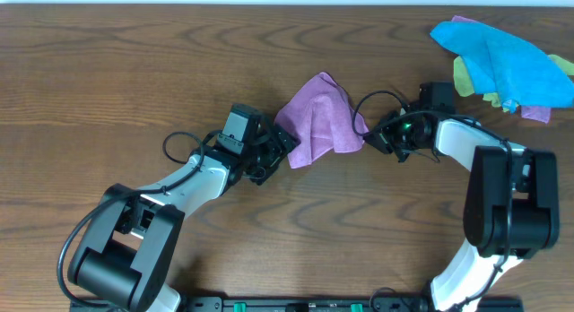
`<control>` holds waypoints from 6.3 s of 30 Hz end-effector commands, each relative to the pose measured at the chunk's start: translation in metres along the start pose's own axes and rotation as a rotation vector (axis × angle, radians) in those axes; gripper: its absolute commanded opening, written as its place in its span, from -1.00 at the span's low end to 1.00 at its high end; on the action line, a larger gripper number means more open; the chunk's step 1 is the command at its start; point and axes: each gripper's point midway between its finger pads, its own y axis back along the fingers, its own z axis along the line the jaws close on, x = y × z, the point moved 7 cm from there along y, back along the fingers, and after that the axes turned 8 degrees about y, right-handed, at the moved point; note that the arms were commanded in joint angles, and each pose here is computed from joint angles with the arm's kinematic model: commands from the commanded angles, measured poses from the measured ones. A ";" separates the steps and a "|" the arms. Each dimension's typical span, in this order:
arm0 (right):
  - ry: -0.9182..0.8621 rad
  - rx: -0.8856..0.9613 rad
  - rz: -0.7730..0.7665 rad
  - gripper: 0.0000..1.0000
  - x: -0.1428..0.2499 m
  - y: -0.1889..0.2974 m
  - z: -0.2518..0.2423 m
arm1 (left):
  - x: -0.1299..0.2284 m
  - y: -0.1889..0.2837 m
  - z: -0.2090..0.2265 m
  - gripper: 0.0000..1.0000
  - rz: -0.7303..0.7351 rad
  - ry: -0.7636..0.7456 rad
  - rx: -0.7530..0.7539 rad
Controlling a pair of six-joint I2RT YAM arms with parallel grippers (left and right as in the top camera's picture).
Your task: Fold the cloth
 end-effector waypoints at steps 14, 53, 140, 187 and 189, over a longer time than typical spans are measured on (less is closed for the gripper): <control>-0.061 0.104 0.044 -0.97 0.012 -0.018 -0.029 | 0.004 -0.013 0.001 0.57 -0.028 -0.033 -0.003; 0.116 0.044 0.033 -0.98 0.029 0.033 0.008 | -0.012 0.033 -0.018 -0.88 0.160 -0.090 0.171; 0.514 0.039 -0.249 -0.98 0.069 0.119 0.081 | -0.107 0.076 -0.074 -0.87 -0.105 -0.411 0.055; 0.560 0.220 -0.169 -0.98 0.088 0.079 0.075 | -0.101 0.078 -0.045 -0.88 -0.079 -0.448 -0.245; 0.560 0.236 -0.179 -0.97 0.085 0.076 0.074 | -0.105 0.071 -0.042 -0.88 -0.079 -0.446 -0.251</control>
